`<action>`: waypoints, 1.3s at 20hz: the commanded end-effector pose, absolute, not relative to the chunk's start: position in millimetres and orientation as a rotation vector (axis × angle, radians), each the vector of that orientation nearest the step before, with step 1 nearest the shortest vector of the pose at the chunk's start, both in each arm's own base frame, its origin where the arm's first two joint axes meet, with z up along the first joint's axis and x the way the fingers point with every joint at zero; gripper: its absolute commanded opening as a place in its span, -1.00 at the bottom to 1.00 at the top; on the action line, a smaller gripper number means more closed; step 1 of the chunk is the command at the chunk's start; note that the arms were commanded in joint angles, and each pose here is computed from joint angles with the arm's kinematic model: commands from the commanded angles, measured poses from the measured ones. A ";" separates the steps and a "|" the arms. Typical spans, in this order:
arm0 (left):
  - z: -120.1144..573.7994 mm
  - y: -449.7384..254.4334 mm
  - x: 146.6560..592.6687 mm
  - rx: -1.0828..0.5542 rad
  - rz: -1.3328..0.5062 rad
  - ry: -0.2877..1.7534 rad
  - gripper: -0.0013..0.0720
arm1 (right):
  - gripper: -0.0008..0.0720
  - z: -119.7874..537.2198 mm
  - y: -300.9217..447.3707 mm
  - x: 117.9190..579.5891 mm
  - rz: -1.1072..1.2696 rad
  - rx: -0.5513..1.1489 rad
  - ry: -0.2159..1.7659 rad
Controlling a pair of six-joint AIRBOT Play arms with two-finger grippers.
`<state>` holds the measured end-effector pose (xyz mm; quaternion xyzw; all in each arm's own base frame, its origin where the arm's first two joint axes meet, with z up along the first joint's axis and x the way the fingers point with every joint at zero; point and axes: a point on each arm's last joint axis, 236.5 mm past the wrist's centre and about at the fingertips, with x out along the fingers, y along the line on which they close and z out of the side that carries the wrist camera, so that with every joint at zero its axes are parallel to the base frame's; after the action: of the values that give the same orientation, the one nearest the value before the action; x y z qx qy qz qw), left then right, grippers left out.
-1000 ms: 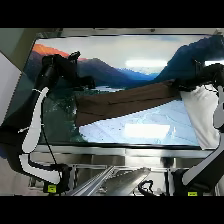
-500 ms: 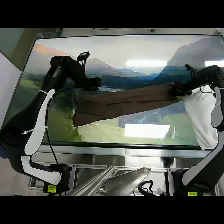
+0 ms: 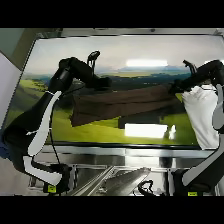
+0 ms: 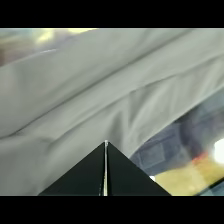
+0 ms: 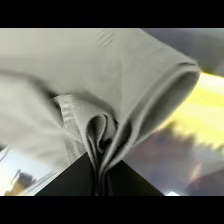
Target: Fold the shirts.
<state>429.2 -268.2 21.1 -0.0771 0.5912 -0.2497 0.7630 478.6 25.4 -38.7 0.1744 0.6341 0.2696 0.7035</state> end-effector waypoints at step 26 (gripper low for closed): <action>173.0 -286.7 404.0 -0.176 -0.814 1.173 -0.91 | -0.92 159.6 167.3 385.1 0.727 0.269 1.237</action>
<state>405.3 -362.2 94.1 -0.0739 0.5733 -0.3912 0.7161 376.2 135.4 152.3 0.1114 0.5890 0.3196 0.7338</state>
